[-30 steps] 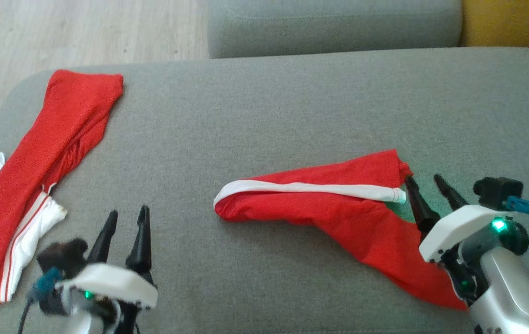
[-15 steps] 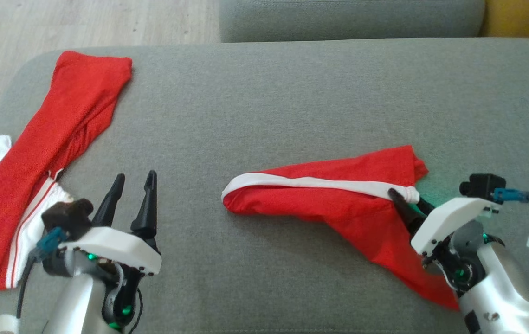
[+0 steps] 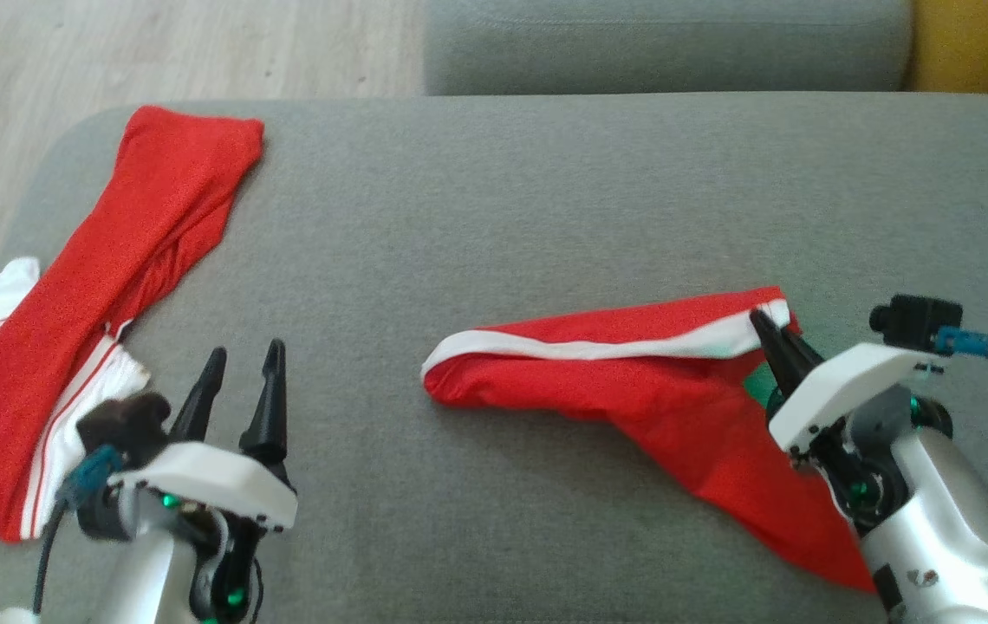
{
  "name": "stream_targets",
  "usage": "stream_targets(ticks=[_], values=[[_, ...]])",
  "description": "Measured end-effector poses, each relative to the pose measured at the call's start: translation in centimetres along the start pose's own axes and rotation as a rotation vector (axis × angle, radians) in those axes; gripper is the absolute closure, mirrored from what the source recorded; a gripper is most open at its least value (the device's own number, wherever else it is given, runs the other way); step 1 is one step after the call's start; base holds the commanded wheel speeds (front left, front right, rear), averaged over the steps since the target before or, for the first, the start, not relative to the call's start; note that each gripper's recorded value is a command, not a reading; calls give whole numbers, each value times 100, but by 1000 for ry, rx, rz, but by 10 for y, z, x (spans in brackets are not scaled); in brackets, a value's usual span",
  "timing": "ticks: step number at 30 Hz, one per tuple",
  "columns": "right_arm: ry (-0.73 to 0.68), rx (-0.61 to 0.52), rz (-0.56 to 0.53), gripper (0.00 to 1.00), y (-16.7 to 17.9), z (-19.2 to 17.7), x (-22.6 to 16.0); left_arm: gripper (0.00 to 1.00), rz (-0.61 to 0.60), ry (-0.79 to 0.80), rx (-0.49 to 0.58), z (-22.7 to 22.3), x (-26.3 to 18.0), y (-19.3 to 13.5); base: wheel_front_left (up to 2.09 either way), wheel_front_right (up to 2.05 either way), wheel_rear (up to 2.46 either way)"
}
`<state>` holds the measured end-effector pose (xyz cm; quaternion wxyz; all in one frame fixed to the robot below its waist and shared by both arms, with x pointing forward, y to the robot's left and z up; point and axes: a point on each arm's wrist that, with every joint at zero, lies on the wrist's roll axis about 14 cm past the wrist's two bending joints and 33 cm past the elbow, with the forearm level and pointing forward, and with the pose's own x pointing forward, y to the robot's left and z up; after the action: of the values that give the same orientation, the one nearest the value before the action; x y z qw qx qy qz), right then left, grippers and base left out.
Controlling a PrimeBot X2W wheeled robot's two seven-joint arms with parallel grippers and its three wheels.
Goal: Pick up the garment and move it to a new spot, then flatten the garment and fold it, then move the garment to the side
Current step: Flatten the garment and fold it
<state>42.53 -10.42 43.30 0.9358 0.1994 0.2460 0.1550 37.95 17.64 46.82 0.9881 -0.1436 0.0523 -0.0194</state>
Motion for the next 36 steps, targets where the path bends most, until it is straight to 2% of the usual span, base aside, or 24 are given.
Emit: stream_targets(ticks=[5, 9, 12, 14, 17, 20, 21, 22, 23, 26, 30, 36], values=[[-78, -45, 41, 100, 10, 31, -16, 0, -1, 13, -10, -7, -3, -4, 0, 0, 0], [-129, -80, 53, 100, 7, 64, -43, 0, -11, 6, -10, -6, 2, -8, 0, 0, 0], [-126, -71, 50, 100, 0, 73, -67, 0, -33, -9, 0, -1, 9, -14, 0, 0, 0], [-63, -49, 15, 100, -15, 54, -82, 0, -42, -11, 1, -1, 12, -19, 0, 0, 0], [62, 27, -54, 100, -39, 3, -101, 0, -54, 4, 1, -6, 14, -23, 0, 0, 0], [138, 82, -98, 100, -50, -34, -111, 0, -54, 11, 3, -9, 15, -23, 0, 0, 0], [153, 88, -107, 95, -51, -41, -111, 0, -52, 11, 3, -9, 14, -23, 0, 0, 0], [168, 96, -118, 51, -52, -47, -110, 0, -51, 12, 5, -9, 14, -22, 0, 0, 0], [180, 100, -128, 0, -54, -51, -109, 0, -52, 14, 5, -9, 13, -22, 0, 0, 0], [203, 93, -170, 0, -62, -61, -107, 0, -56, 26, 9, -11, 11, -23, 0, 0, 0], [154, 108, -181, 0, -63, -53, -104, 0, -52, 33, 16, -11, 9, -20, 0, 0, 0], [-61, 103, -181, 0, -62, -2, -111, 0, -124, 123, 66, -14, 14, -31, 0, 0, 0]])
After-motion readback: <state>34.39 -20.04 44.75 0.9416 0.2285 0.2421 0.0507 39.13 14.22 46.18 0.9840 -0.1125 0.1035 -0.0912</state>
